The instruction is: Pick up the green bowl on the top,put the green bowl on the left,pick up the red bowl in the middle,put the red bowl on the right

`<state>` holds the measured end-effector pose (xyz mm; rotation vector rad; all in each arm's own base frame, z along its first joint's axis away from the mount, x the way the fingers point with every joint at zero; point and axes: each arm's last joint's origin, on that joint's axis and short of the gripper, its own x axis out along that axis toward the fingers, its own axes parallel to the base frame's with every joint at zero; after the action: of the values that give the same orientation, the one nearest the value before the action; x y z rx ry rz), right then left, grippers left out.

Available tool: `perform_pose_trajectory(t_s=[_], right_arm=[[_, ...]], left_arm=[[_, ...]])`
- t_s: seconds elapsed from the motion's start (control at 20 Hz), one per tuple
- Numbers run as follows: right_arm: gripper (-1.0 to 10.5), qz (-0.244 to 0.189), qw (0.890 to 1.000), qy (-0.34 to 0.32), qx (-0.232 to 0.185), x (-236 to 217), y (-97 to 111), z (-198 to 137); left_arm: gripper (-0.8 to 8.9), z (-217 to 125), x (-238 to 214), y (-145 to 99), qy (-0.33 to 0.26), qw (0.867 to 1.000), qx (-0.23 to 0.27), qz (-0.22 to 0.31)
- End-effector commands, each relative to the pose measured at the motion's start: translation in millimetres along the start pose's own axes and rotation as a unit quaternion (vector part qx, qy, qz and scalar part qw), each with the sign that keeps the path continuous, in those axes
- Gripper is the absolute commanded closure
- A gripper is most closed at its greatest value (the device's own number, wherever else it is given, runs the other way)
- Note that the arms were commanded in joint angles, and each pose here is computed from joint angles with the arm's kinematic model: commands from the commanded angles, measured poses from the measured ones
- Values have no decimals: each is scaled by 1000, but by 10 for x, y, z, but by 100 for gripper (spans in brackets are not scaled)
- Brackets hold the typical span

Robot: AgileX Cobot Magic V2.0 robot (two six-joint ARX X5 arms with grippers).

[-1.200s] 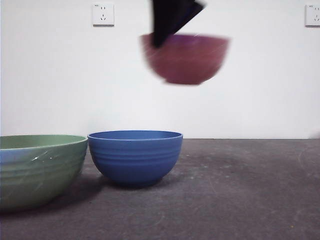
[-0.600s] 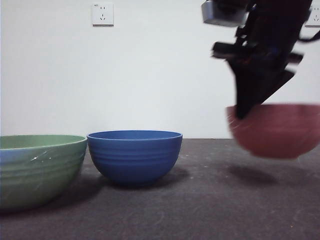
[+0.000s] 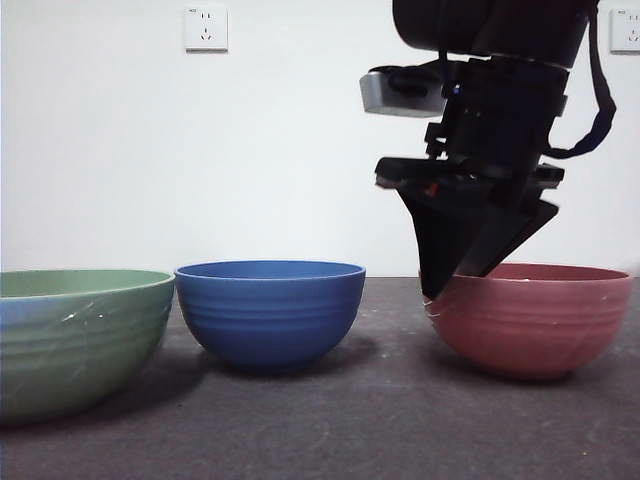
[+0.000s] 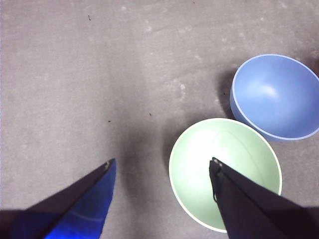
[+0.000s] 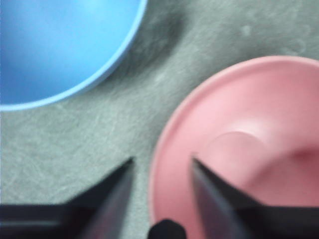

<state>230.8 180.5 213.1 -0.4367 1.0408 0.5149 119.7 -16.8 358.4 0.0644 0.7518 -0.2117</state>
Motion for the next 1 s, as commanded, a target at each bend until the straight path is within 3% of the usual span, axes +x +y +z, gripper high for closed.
perform_pose_trajectory(t_s=[0.05, 0.25, 0.35, 0.4, 0.65, 0.9, 1.0], right_arm=[[664, 0, 998, -65, 15, -275, -31, 32], [691, -17, 975, -219, 24, -946, -196, 30], [854, -42, 960, -276, 34, -1260, -341, -62], [943, -59, 951, -301, 45, -1425, -434, -144], [963, -105, 912, -384, 98, -1706, -687, -624], [963, -130, 867, -460, 139, -1560, -612, -1165], [963, -133, 860, -471, 142, -1572, -586, -1235]], left_arm=[[500, 34, -2, 5, -21, 1000, 7, 1], [541, 130, -12, 3, -71, 997, 10, -6], [774, 163, -13, -12, -90, 995, 14, -34], [819, 180, -12, -19, -100, 994, 16, -47], [822, 53, 124, -15, -160, 986, 12, -45], [821, -466, 336, -24, -217, 975, 2, -43], [821, -588, 368, -28, -225, 974, 4, -43]])
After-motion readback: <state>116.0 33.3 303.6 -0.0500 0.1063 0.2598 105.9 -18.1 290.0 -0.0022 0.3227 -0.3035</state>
